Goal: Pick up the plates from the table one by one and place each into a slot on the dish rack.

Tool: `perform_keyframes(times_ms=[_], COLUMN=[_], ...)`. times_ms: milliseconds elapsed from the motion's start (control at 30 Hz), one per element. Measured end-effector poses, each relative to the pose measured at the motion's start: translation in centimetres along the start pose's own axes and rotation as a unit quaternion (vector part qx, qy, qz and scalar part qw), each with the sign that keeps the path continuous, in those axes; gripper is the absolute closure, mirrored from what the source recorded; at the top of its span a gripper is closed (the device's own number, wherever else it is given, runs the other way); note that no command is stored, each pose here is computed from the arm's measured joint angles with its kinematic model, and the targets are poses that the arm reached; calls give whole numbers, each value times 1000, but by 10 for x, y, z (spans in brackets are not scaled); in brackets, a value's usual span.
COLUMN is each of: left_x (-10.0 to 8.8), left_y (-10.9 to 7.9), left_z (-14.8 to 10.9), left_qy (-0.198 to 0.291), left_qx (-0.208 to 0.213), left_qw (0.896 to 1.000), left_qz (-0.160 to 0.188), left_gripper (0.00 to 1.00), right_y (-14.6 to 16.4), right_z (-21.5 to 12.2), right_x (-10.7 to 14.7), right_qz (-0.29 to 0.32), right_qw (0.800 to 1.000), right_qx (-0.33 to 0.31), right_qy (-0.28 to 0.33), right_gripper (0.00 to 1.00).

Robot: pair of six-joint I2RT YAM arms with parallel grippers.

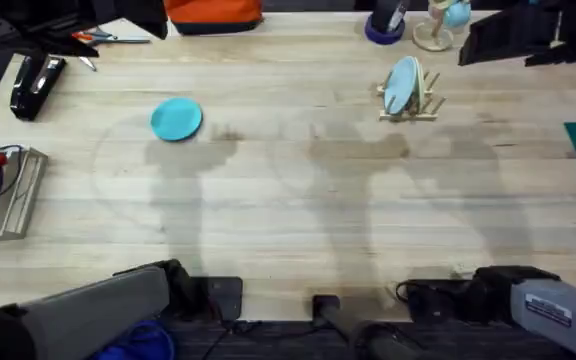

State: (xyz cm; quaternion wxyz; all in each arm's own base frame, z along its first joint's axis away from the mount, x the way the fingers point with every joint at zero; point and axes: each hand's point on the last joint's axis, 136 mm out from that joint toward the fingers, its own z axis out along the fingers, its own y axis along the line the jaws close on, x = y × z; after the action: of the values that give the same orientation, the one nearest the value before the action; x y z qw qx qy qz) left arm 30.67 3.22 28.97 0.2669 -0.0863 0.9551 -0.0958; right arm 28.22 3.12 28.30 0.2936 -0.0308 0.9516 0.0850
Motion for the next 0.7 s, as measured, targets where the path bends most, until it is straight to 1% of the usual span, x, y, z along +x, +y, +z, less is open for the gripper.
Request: perform_keyframes(times_ms=[233,367,433,567,633,700], left_x=[3,3,3,3,0,-5], left_y=[0,-4,-5,-4,1,9], left_z=[0,0,0,0,-2,-2], left_qy=[6,6,6,4,-2,-11], left_qx=[1,12,15,15,12,11], left_qw=[1000,1000,1000,999,998,998], left_qz=[0,2,12,46,58,59], left_gripper=[9,8,8,9,10,10], right_y=[0,0,0,0,0,0], right_z=[0,0,0,0,0,1], right_x=[0,2,5,5,5,5], right_qz=[0,1,2,2,2,2], right_qw=[1000,1000,1000,1000,1000,1000], right_qx=[0,0,0,0,0,0], right_qy=[0,5,10,10,10,12], right_gripper=[7,8,8,7,6,7])
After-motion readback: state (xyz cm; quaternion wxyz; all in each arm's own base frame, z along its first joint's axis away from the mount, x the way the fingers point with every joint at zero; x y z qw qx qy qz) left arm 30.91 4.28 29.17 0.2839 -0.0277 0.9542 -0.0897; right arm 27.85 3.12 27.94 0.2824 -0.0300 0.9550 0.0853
